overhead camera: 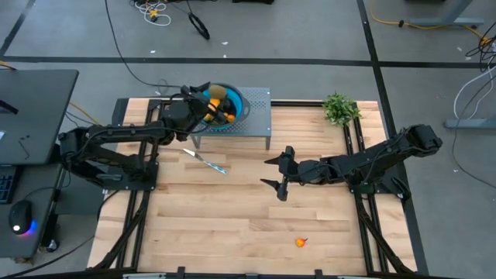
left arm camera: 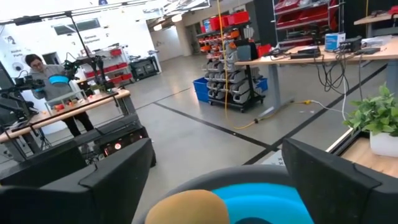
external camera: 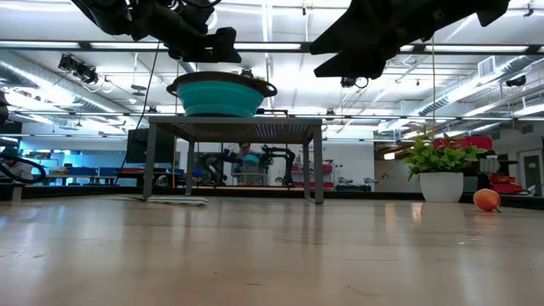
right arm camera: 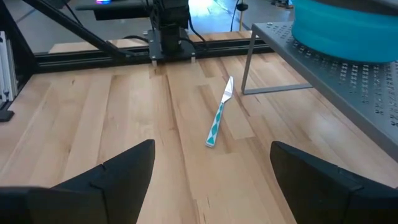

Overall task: Pick & Place Fruit
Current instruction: Put the pear into the blue strainer bowl

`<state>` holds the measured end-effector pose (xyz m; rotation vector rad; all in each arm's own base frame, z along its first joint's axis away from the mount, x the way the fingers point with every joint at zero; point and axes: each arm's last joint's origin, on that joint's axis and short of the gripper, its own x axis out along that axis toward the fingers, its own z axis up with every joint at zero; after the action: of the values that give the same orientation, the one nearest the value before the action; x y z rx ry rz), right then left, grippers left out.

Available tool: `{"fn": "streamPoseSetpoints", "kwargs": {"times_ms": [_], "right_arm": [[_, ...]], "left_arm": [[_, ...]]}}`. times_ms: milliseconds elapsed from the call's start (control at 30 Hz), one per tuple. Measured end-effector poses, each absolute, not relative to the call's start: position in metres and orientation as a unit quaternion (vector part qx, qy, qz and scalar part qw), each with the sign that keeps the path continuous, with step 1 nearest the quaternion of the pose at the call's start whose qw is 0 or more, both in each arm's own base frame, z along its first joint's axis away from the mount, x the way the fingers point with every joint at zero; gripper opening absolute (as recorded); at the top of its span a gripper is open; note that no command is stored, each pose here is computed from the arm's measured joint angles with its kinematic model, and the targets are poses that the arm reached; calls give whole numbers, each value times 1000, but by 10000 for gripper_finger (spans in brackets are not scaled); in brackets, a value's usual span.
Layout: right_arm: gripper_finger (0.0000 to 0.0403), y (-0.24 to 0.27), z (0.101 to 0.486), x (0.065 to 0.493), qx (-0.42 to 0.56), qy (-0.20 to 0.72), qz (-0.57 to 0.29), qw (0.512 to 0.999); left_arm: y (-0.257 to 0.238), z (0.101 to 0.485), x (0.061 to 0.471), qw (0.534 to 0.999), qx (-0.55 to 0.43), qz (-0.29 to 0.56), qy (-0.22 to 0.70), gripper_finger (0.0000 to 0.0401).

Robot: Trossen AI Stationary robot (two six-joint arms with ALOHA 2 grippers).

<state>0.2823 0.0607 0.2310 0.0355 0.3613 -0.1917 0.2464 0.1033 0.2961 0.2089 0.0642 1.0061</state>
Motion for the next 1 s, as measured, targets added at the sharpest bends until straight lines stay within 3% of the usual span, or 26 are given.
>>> {"fn": "streamPoseSetpoints", "kwargs": {"times_ms": [333,667,1000], "right_arm": [[328,61,231,282,18,179,-96,979],[328,59,230,282,28,180,-120,976],[328,58,233,271,26,196,-164,966]], "left_arm": [[86,303,251,884,105,455,1,373],[32,335,240,921,118,363,-82,373],[9,340,240,970,85,183,-137,373]]}}
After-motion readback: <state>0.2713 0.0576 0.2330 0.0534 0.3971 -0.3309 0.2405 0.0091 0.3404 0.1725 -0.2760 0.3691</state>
